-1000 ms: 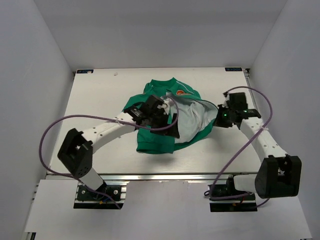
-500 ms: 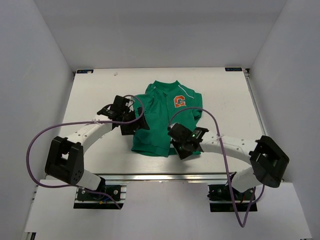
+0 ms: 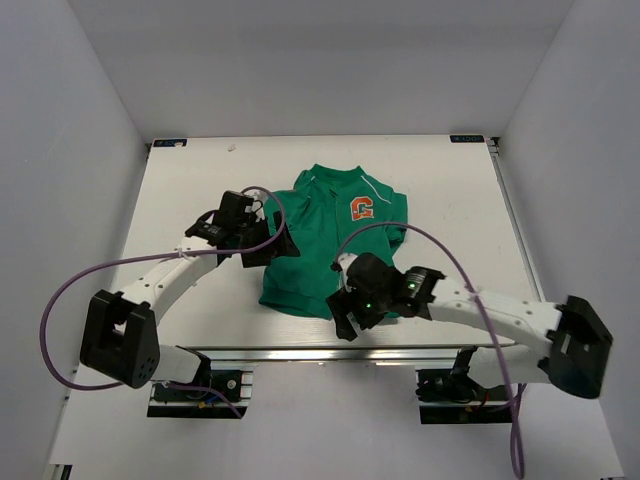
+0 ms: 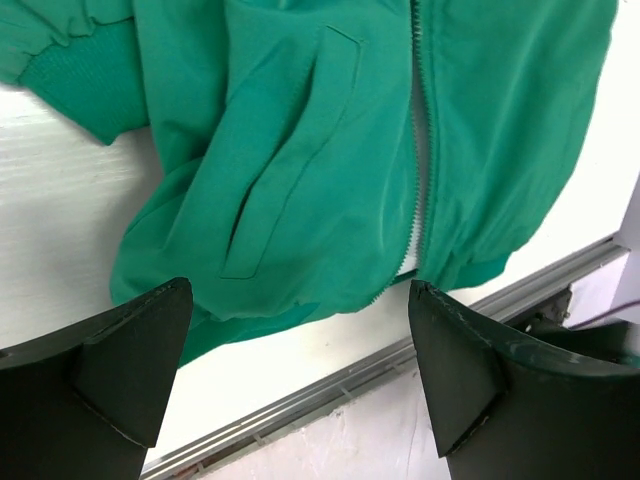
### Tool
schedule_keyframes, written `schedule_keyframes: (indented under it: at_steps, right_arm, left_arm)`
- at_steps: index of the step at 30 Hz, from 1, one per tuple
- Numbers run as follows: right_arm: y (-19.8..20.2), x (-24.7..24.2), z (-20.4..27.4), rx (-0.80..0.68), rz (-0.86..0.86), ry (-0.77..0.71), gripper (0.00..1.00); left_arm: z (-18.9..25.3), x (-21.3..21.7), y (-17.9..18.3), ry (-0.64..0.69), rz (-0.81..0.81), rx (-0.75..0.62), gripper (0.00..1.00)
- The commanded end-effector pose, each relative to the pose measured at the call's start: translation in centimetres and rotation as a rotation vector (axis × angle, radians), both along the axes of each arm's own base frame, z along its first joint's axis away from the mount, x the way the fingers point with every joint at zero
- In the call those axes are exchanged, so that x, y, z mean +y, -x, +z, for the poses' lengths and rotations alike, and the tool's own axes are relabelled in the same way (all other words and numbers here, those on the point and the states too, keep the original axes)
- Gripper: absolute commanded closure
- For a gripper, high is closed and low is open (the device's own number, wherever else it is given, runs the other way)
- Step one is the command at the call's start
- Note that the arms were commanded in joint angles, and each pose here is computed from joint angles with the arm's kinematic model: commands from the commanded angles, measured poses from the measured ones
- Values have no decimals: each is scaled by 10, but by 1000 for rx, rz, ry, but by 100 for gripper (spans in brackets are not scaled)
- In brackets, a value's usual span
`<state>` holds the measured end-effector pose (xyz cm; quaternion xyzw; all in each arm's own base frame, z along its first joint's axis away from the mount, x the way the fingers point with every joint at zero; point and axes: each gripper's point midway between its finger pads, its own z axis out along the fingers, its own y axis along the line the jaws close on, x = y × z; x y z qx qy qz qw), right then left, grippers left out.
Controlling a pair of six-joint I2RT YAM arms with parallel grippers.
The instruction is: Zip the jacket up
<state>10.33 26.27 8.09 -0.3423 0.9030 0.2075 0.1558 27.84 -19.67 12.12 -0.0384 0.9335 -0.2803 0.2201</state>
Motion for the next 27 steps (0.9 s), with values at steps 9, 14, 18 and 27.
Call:
schedule_keyframes:
  at_steps: [9, 14, 18, 27]
  right_arm:
    - [-31, -29, 19, 25, -254, -93, 11]
    - [-43, -49, -19, 76, -355, -29, 11]
    - [-56, -48, -38, 75, -369, -23, 11]
    - [-140, -70, -64, -17, -513, 19, 11]
  left_arm:
    - [10, -26, 16, 171, -123, -33, 2]
    - [-2, -39, 30, 171, -173, -4, 2]
    - [-22, -51, 34, 167, -197, 41, 2]
    - [-74, -55, 15, 111, -161, 123, 2]
